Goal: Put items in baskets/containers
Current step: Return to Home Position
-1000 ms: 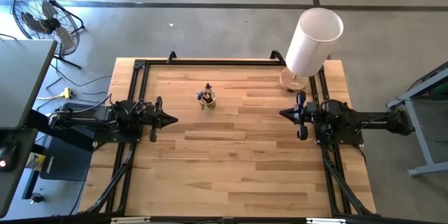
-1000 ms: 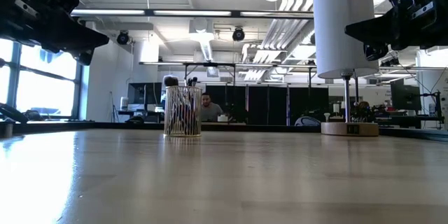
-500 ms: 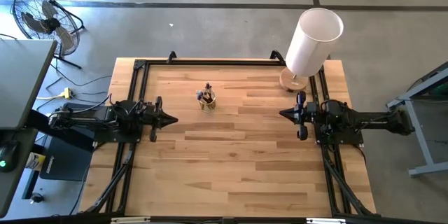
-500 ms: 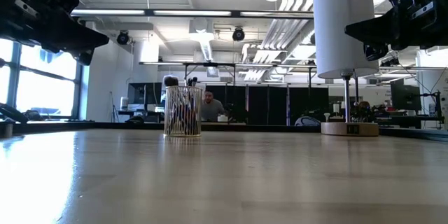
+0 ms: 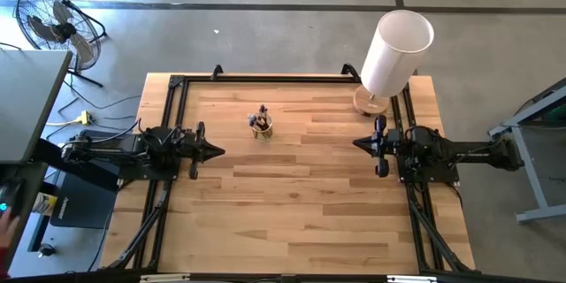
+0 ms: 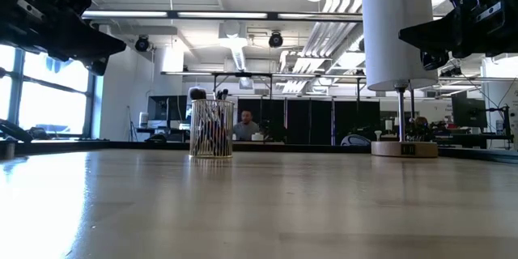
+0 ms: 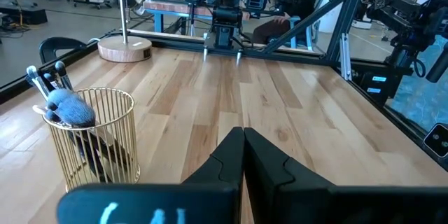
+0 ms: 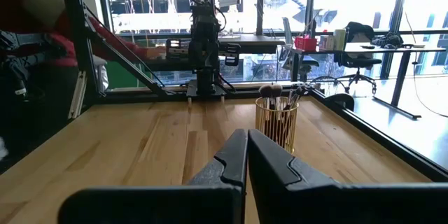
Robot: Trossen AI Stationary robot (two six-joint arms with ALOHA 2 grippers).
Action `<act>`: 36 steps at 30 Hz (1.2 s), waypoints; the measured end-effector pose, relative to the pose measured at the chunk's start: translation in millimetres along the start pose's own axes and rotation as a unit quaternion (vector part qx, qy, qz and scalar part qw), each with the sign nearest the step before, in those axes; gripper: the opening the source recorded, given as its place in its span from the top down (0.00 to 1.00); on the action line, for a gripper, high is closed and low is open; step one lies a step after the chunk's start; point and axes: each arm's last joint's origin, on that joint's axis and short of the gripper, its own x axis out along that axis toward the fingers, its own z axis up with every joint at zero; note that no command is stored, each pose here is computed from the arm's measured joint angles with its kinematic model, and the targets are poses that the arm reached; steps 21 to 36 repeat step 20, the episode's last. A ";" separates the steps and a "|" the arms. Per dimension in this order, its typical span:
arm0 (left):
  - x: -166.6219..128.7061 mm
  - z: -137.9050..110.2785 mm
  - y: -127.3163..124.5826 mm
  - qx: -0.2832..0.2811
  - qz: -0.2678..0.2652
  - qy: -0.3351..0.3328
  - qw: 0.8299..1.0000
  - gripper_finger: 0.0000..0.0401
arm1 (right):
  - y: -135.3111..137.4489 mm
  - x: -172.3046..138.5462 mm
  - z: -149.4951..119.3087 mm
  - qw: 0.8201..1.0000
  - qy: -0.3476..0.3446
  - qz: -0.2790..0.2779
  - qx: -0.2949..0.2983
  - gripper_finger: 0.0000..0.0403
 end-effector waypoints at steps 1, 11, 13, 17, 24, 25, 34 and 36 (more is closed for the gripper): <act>0.0 -0.1 0.0 0.000 0.000 0.000 1.000 0.99 | 0.0 0.0 0.0 1.000 0.000 0.000 0.000 0.98; 0.0 -0.1 0.0 0.000 0.000 0.000 1.000 0.99 | 0.0 0.0 0.0 1.000 0.000 0.000 0.000 0.99; 0.0 -0.1 0.0 0.000 0.000 0.000 1.000 0.99 | 0.0 0.0 0.0 1.000 0.000 0.000 0.000 0.99; 0.0 -0.1 0.0 0.000 0.000 0.000 1.000 0.99 | 0.0 0.0 -0.1 1.000 0.000 0.000 0.000 0.98; 0.0 -0.1 0.0 0.000 0.000 0.000 1.000 0.99 | 0.0 0.0 -0.1 1.000 0.000 0.000 0.000 0.98; 0.0 -0.1 0.0 0.000 0.000 0.000 1.000 0.99 | 0.0 0.0 -0.1 1.000 0.000 0.000 0.000 0.98; 0.0 -0.1 0.0 0.000 0.000 0.000 1.000 0.99 | 0.0 0.0 -0.1 1.000 0.000 0.000 0.000 0.98; 0.0 -0.1 0.0 0.000 0.000 0.000 1.000 0.99 | 0.0 0.0 -0.1 1.000 0.000 0.000 0.000 0.98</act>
